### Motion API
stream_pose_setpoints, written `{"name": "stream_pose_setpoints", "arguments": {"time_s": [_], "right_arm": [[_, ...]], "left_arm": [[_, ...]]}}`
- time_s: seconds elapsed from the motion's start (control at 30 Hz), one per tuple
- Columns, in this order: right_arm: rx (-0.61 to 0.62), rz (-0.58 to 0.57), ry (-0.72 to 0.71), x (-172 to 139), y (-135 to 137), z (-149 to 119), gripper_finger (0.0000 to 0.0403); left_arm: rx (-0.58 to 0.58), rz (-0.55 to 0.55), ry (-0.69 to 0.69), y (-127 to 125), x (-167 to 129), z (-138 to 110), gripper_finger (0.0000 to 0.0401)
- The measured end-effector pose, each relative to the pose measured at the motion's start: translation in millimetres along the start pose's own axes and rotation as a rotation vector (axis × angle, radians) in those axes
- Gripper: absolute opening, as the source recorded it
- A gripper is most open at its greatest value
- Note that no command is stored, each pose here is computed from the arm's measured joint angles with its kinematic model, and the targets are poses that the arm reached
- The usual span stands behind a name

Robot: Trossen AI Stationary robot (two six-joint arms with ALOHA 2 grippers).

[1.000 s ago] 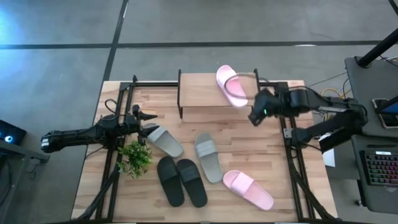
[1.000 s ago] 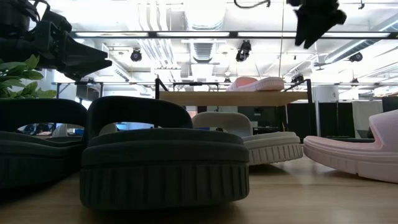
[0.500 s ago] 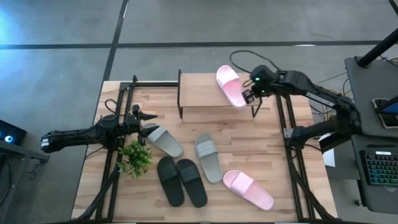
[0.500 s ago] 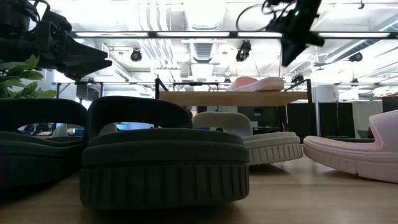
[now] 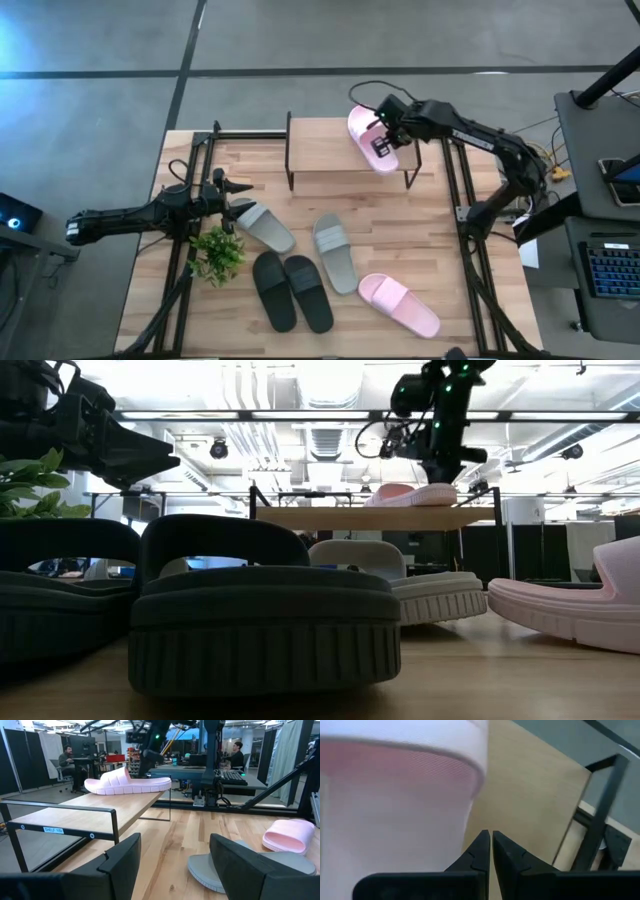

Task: Pick and place slides into the shelf
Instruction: Put the right pink slide on the shelf

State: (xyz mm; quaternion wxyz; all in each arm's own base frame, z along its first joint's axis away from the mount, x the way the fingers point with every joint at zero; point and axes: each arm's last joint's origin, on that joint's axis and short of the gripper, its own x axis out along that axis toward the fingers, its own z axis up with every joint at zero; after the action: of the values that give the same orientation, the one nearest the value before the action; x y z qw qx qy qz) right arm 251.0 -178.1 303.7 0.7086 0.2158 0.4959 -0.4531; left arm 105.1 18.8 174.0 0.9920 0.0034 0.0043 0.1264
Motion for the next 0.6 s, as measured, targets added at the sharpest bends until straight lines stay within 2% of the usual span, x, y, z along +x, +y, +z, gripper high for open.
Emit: {"name": "stream_pose_setpoints", "arguments": {"time_s": [0.33,0.6], "right_arm": [[-0.096,-0.031,0.054,29,13,13,0.0013],[-0.083,0.047,0.019,21,16,22,0.0013]], "left_arm": [[0.000,0.000,0.000,0,0,0,0.0223],[0.000,0.000,0.000,0,0,0,0.0223]]}}
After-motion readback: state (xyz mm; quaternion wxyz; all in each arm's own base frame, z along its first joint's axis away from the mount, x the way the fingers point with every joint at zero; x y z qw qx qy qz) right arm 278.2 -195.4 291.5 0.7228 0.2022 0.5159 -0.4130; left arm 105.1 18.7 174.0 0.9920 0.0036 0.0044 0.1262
